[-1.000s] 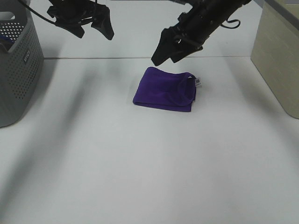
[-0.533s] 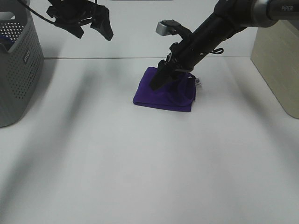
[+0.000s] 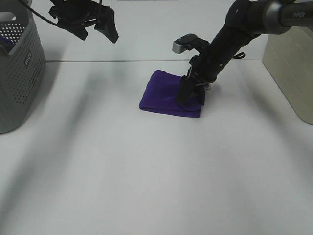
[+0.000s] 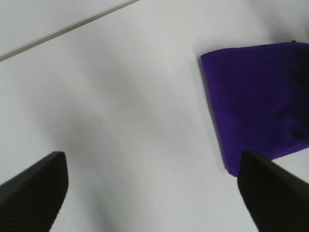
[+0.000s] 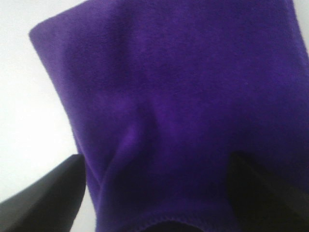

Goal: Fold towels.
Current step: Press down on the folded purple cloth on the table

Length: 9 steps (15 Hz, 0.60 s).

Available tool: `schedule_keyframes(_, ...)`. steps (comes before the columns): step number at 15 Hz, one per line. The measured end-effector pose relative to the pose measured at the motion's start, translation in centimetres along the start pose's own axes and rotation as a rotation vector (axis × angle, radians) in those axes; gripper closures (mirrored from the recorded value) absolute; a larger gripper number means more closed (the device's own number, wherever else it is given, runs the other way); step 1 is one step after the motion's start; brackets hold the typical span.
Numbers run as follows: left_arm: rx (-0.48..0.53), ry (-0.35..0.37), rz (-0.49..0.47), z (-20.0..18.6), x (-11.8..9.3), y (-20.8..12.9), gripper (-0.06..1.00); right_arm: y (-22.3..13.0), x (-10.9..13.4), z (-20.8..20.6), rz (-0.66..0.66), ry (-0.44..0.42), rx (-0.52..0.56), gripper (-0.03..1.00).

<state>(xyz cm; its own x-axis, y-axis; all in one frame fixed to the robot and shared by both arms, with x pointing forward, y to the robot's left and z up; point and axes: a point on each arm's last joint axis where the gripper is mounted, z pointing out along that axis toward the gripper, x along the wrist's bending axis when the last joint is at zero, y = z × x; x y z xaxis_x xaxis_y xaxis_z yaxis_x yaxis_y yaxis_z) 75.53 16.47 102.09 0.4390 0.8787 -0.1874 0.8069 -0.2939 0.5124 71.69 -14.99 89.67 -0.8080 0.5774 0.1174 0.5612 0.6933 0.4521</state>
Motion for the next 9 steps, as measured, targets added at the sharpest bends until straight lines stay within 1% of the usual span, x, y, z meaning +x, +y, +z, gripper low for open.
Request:
schedule_keyframes(3, 0.013, -0.002, 0.006, 0.7, 0.2, -0.2, 0.07, -1.3, -2.0, -0.9, 0.059, -0.036, 0.006, 0.18)
schedule_keyframes(5, 0.017, -0.002, 0.006, 0.9, 0.2, -0.3, 0.07, -1.9, -2.7, -1.2, 0.091, -0.045, 0.006, 0.18)
schedule_keyframes(7, 0.017, -0.002, 0.006, 0.9, 0.2, -0.3, 0.07, -1.9, -2.4, -1.3, 0.106, -0.014, 0.007, 0.18)
schedule_keyframes(9, 0.018, -0.002, 0.006, 0.9, 0.2, -0.3, 0.07, -1.2, -1.8, -2.2, 0.129, 0.031, -0.029, 0.18)
